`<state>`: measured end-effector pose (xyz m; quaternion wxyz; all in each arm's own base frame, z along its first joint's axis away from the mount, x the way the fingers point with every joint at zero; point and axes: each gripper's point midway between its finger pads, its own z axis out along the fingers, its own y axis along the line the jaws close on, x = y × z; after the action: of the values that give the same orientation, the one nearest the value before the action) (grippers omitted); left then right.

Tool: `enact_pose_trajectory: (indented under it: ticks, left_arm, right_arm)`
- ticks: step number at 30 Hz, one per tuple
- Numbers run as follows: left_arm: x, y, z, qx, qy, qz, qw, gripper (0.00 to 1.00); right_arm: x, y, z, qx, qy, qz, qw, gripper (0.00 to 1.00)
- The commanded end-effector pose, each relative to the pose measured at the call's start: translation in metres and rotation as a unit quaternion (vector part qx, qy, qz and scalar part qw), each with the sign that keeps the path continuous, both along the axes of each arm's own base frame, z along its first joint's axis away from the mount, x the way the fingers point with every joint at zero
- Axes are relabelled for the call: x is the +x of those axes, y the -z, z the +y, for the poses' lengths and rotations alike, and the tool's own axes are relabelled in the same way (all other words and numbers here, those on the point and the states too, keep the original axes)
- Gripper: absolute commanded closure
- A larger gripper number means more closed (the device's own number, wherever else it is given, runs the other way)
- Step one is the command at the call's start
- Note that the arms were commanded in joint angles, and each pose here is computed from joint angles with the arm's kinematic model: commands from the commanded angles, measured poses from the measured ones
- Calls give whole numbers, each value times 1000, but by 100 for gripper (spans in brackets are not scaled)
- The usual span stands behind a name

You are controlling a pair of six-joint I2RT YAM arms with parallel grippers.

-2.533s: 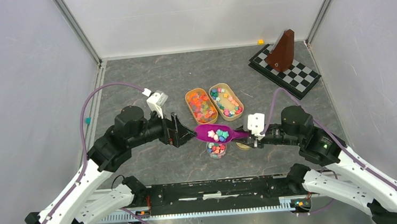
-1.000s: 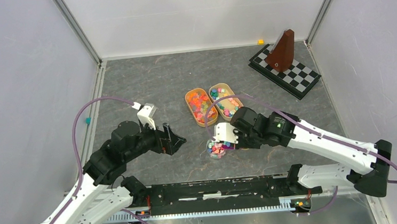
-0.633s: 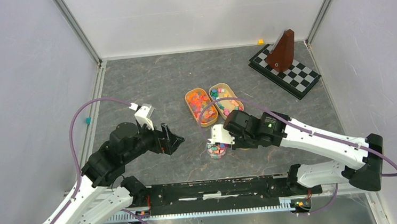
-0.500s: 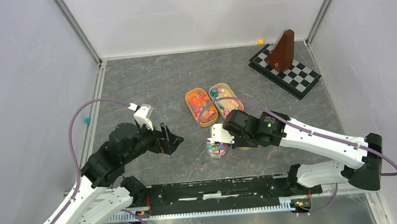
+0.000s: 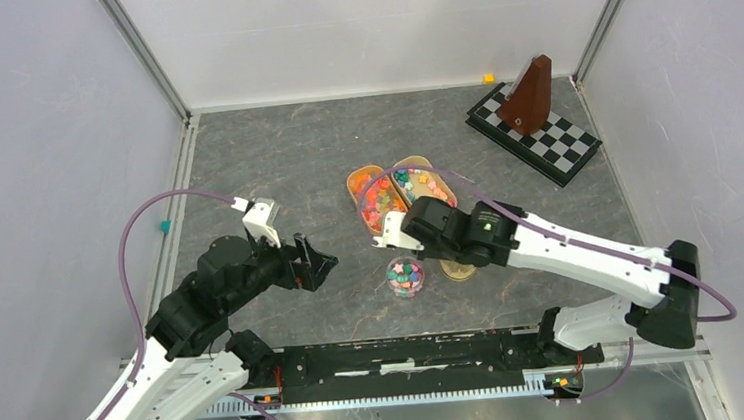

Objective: Pack the candies
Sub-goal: Place the fake candies in the packing bottle.

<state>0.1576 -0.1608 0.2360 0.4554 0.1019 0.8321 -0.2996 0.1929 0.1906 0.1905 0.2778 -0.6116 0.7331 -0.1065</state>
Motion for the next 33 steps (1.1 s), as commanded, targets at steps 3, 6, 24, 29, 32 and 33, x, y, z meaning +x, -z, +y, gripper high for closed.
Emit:
enact_pose_trajectory:
  ticks: [3,6,24,29,32,33]
  left_arm:
    - [6,1,8,29,-6,-28,999,0]
    - [5,9,8,34,-2,-21,999,0]
    - [5,14,14,43,-7,-28,999,0]
    - [5,13,15,43,-11,-32,999,0]
    - [5,13,16,43,-12,-34,998,0]
    - [5,13,16,43,-12,-34,998,0]
  right_arm:
    - [32,-13,17,-4,53,-63,997,100]
    - [42,-12,20,-16,67,-73,995,100]
    - [78,13,50,-67,78,-53,993,100]
    - [82,24,55,-86,77,-42,992,100]
    - [83,30,57,-95,75,-36,992,100]
    - [84,32,58,-97,74,-35,992,100]
